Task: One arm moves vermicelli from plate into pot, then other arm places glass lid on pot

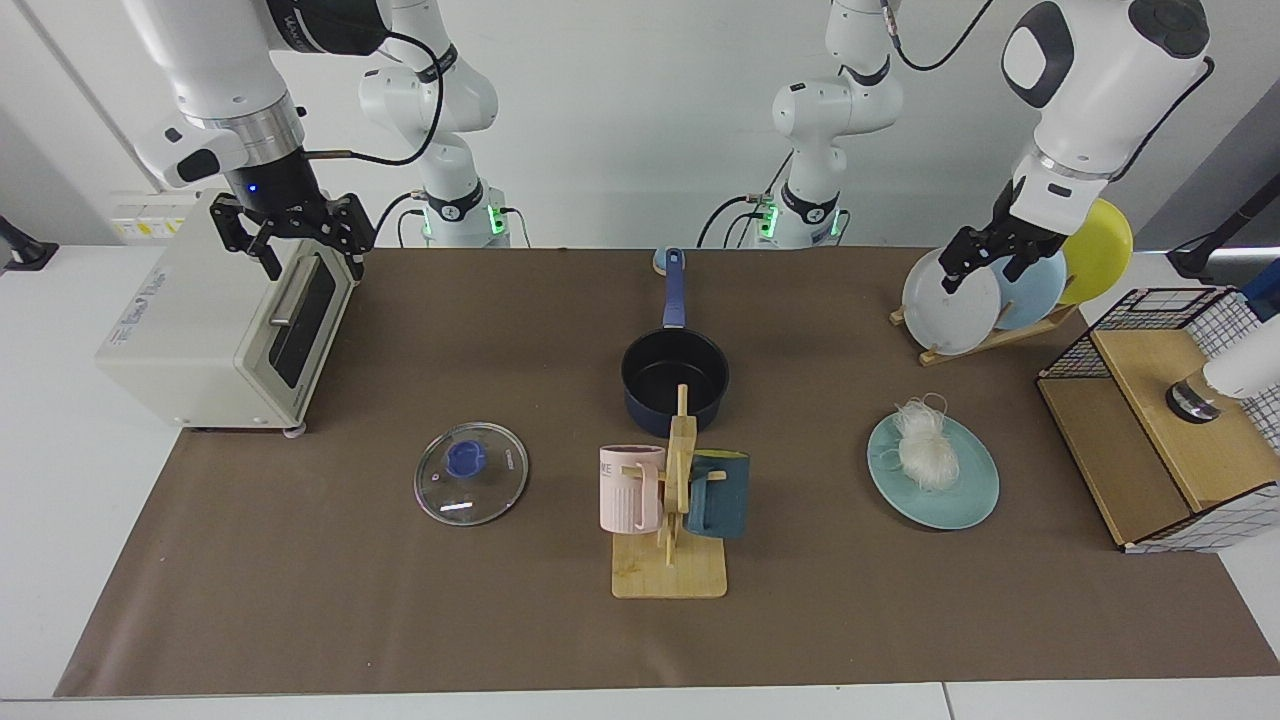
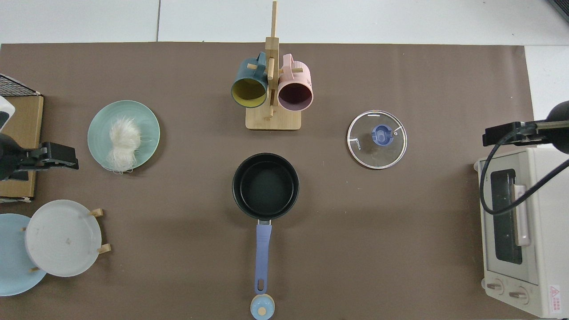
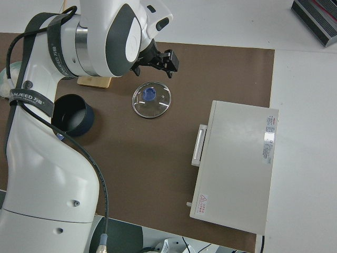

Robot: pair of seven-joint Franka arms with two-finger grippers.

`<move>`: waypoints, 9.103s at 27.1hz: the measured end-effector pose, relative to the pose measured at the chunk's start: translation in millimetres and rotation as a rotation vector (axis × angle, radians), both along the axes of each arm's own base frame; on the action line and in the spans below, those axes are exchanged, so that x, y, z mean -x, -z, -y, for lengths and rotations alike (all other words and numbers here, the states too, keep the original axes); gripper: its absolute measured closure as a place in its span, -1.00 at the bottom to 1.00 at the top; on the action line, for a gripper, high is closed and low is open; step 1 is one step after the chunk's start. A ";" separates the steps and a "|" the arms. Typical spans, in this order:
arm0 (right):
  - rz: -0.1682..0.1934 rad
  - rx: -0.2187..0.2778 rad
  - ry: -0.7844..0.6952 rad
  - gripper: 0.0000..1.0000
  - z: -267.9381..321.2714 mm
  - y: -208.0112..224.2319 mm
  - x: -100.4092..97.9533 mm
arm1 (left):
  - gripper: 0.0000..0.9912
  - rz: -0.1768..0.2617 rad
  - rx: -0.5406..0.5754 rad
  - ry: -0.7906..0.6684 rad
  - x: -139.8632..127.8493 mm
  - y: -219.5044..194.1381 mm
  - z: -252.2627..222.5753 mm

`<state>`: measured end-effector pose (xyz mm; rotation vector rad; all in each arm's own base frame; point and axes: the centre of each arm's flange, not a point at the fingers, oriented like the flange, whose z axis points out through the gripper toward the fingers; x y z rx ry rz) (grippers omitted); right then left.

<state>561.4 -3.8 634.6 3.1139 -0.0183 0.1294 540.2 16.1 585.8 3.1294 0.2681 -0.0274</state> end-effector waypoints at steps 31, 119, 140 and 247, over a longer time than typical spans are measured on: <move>0.000 0.000 0.000 -1.00 0.0 0.0 0.0 | -1.00 0.100 0.002 -0.010 -43.0 35.5 -22.3; 0.022 -0.054 0.071 -1.00 -53.0 103.3 -93.6 | 0.16 0.125 0.044 -0.023 -75.4 39.0 111.0; -0.017 -0.005 0.134 -1.00 -120.5 252.1 -111.8 | 0.16 0.085 0.109 0.018 11.9 79.4 323.5; -0.062 -0.030 0.274 0.13 -355.2 184.5 55.4 | -1.00 0.022 -0.009 0.110 -28.3 -37.9 25.5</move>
